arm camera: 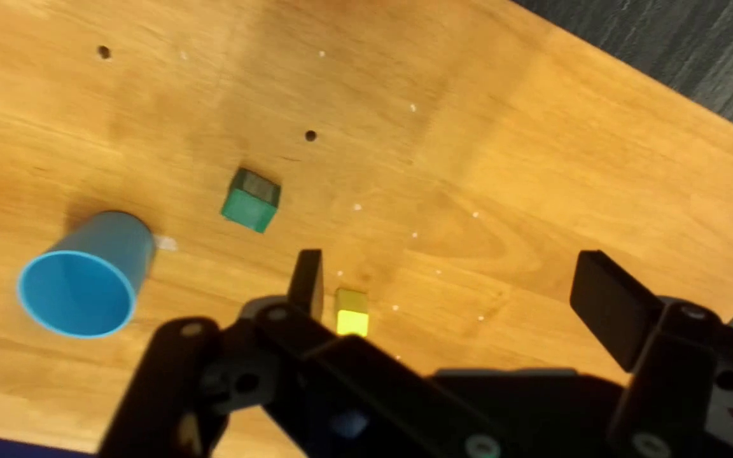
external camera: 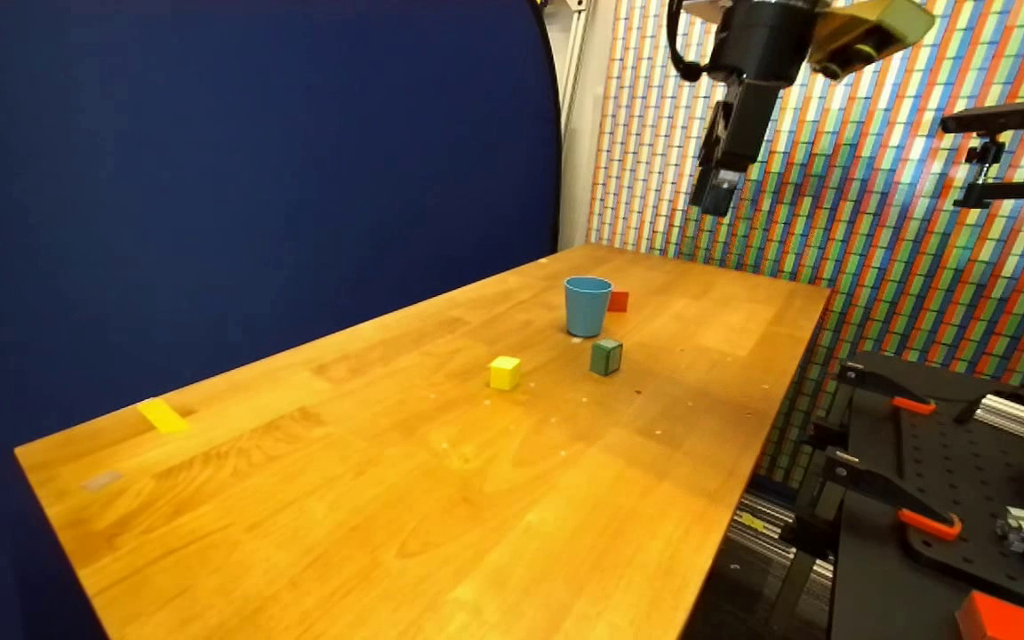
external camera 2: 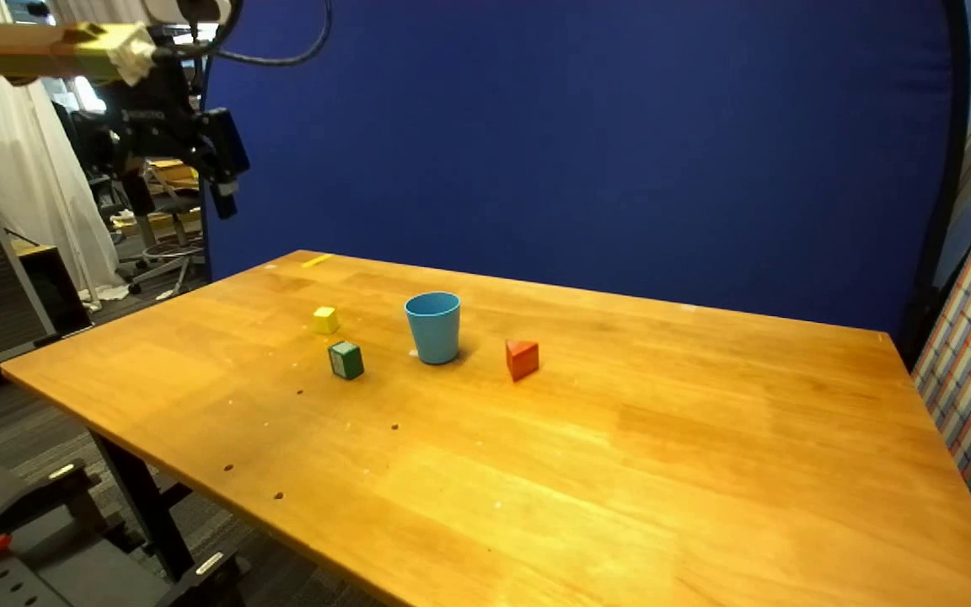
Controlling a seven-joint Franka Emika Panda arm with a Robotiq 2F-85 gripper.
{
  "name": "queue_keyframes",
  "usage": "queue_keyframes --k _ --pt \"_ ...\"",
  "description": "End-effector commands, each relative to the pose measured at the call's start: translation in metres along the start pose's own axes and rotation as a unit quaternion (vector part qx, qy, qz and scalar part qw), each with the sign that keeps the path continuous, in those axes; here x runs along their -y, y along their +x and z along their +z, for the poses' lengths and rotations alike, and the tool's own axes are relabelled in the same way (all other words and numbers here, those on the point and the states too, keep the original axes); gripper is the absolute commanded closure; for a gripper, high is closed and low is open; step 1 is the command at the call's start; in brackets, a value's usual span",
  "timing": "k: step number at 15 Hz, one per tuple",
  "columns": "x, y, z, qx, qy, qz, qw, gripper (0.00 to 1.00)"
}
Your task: Take the yellow block from the table and place it in the blue cup
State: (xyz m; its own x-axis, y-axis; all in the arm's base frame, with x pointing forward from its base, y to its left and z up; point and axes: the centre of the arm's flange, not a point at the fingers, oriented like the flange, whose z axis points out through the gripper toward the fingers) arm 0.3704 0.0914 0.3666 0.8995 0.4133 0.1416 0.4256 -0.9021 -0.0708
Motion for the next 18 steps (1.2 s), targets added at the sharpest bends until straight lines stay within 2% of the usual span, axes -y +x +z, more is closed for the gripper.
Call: queue_keyframes --k 1,4,6,11,14,16,18 --pt "-0.006 0.065 0.061 0.032 0.04 -0.035 0.9981 0.0" --pt "-0.006 0.093 0.1 0.07 0.028 -0.035 0.9965 0.0" --pt "-0.005 0.116 0.125 0.078 0.017 -0.034 0.9962 0.0" --pt "-0.012 0.183 0.192 0.075 -0.011 -0.029 0.9967 0.0" --pt "-0.027 0.221 0.234 0.076 -0.044 -0.012 0.9961 0.0" --pt "-0.037 0.234 0.251 0.075 -0.06 0.0 0.9954 0.0" --pt "-0.042 0.242 0.265 0.074 -0.054 0.012 0.9957 0.0"
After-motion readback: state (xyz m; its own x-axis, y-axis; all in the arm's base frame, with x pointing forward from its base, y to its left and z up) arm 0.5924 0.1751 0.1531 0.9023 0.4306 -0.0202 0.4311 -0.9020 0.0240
